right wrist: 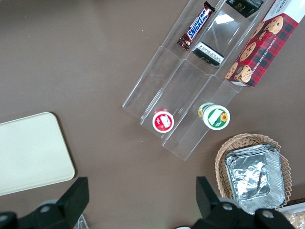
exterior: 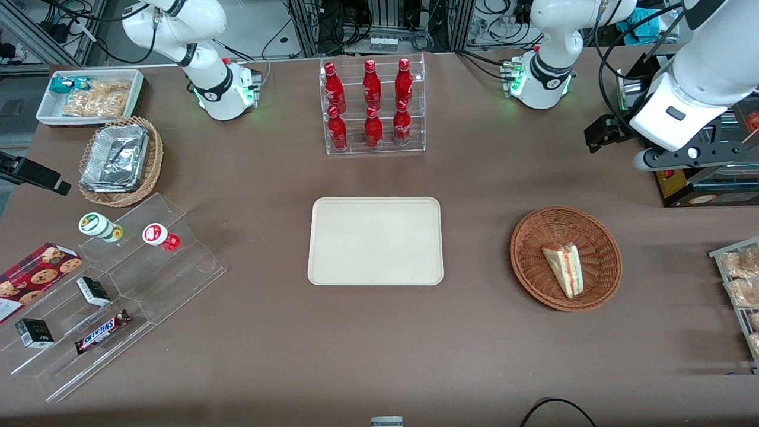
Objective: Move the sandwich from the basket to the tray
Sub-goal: 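Move the left gripper over the wrapped sandwich in the wicker basket, then lower the open left gripper around the sandwich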
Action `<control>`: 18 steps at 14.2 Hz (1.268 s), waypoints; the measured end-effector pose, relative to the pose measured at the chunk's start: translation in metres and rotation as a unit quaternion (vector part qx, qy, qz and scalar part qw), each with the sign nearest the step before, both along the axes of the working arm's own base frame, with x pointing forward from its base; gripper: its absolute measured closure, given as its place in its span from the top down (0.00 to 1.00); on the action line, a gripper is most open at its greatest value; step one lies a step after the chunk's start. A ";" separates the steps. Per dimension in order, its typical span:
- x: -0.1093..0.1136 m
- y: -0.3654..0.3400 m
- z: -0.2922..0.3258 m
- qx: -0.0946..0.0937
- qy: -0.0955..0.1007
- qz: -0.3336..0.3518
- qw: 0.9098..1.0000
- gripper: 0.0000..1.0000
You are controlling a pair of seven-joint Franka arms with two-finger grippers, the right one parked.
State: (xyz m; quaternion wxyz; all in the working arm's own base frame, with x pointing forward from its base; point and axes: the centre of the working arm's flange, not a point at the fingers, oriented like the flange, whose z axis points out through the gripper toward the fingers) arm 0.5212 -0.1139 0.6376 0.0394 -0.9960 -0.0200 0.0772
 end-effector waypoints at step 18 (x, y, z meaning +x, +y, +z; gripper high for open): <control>0.046 0.064 -0.251 -0.005 0.012 0.116 0.993 1.00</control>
